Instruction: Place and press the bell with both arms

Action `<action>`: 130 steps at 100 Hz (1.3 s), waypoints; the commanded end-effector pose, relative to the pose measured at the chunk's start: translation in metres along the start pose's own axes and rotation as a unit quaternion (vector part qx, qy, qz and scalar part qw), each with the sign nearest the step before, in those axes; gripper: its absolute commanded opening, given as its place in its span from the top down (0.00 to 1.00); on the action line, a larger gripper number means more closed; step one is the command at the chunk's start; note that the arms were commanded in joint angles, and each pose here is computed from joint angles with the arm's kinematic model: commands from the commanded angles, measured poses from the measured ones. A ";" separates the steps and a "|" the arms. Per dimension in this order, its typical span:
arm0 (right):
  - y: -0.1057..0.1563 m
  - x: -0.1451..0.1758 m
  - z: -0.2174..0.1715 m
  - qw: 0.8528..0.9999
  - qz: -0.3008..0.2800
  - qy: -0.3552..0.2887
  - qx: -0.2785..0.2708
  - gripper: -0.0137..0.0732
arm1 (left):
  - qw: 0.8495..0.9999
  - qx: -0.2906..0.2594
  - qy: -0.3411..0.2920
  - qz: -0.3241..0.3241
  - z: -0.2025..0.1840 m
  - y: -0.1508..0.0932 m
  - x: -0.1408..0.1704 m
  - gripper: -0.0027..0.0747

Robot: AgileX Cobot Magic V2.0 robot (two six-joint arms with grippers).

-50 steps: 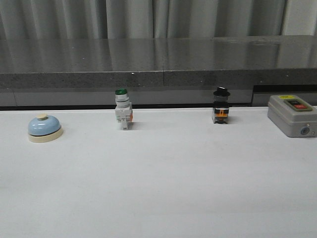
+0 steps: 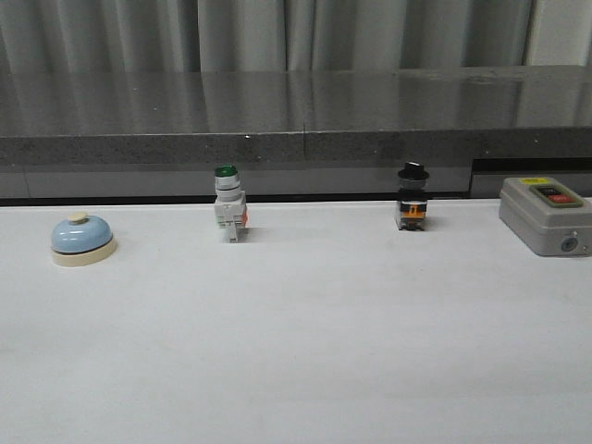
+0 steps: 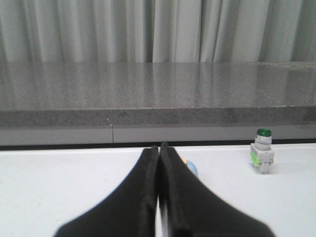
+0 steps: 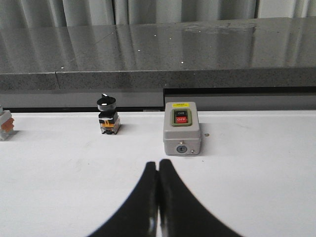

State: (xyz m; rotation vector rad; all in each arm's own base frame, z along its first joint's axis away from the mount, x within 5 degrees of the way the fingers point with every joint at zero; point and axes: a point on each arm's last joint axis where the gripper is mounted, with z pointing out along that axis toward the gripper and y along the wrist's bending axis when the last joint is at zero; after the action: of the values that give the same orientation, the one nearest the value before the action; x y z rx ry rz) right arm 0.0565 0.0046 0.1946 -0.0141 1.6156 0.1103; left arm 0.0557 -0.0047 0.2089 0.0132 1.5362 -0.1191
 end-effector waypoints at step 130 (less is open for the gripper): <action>0.000 -0.013 -0.003 0.998 -0.006 -0.059 0.000 0.91 | 0.941 -0.007 0.337 -0.027 0.184 -0.013 -0.124 0.04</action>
State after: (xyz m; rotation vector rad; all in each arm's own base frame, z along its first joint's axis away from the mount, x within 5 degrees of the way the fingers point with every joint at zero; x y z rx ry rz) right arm 0.0565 0.0046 0.1946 -0.0141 1.6156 0.1103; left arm 0.2316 -0.0230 0.3211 0.0064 2.3308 -0.1397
